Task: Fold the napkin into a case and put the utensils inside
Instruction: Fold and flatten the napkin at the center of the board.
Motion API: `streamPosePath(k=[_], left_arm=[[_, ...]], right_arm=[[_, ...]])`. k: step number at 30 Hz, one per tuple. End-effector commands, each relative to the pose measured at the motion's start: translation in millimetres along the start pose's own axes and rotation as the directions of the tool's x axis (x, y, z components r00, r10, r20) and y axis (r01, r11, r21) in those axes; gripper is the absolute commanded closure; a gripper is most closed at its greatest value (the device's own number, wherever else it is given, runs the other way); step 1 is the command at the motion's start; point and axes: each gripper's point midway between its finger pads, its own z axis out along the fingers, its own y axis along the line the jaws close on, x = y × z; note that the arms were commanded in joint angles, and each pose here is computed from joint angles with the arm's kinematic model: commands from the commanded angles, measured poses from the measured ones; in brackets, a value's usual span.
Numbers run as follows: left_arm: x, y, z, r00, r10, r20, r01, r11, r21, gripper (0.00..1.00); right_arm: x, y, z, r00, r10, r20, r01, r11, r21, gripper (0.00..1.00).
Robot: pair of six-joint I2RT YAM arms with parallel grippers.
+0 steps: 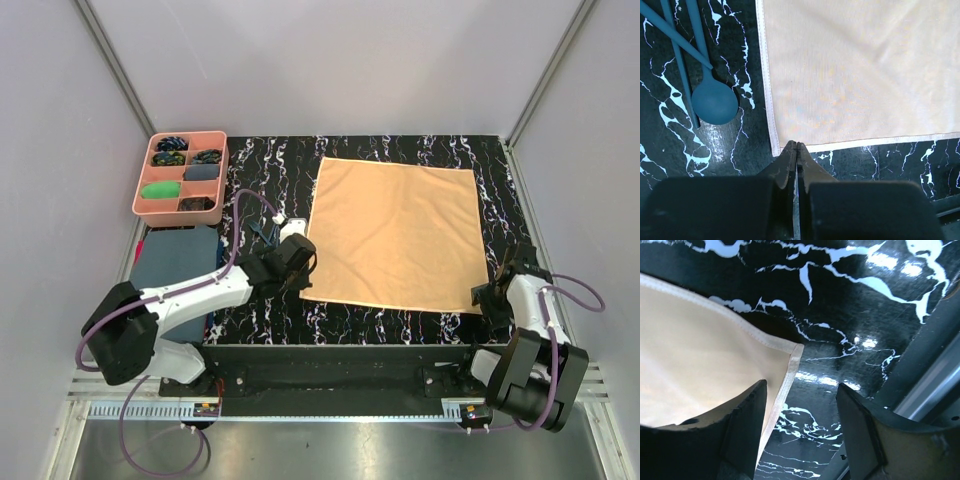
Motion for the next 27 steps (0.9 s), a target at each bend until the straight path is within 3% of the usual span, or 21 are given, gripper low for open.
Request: streamPosePath(k=[1,6,9,10,14,17,23,27], left_arm=[[-21,-10,-6,0.998,-0.009,0.068,0.006,0.999,0.037,1.00],[-13,-12,-2,0.999,0.002,0.038,-0.004,0.998,0.057,1.00],[-4,-8,4,1.000,0.012,-0.001,-0.012,0.999,0.030,0.99],[7,-5,11,0.999,0.021,-0.046,-0.021,1.000,0.008,0.87],[29,5,26,0.993,0.005,-0.120,-0.011,0.998,-0.055,0.55],[39,15,31,0.990,-0.043,-0.133,0.029,0.994,-0.106,0.45],[42,26,33,0.989,-0.091,-0.118,0.069,0.981,-0.182,0.42],[56,24,42,0.976,-0.127,-0.175,0.089,0.974,-0.208,0.42]], right_arm=[[-16,1,-2,0.998,0.033,0.050,-0.036,0.998,0.054,0.35],[-17,2,7,0.998,0.026,0.050,-0.030,0.997,0.067,0.36],[-18,4,8,0.998,0.022,0.051,-0.025,0.998,0.059,0.48],[-19,5,8,0.998,0.018,0.054,-0.021,0.998,0.055,0.51],[-16,11,6,0.999,0.013,0.043,-0.014,1.000,0.007,0.62],[-15,14,4,0.999,0.009,0.053,-0.007,1.000,-0.029,0.73],[-10,18,4,0.999,0.000,0.039,0.003,0.997,-0.073,0.84],[-9,21,4,0.999,-0.001,0.037,0.005,0.996,-0.094,0.88]])
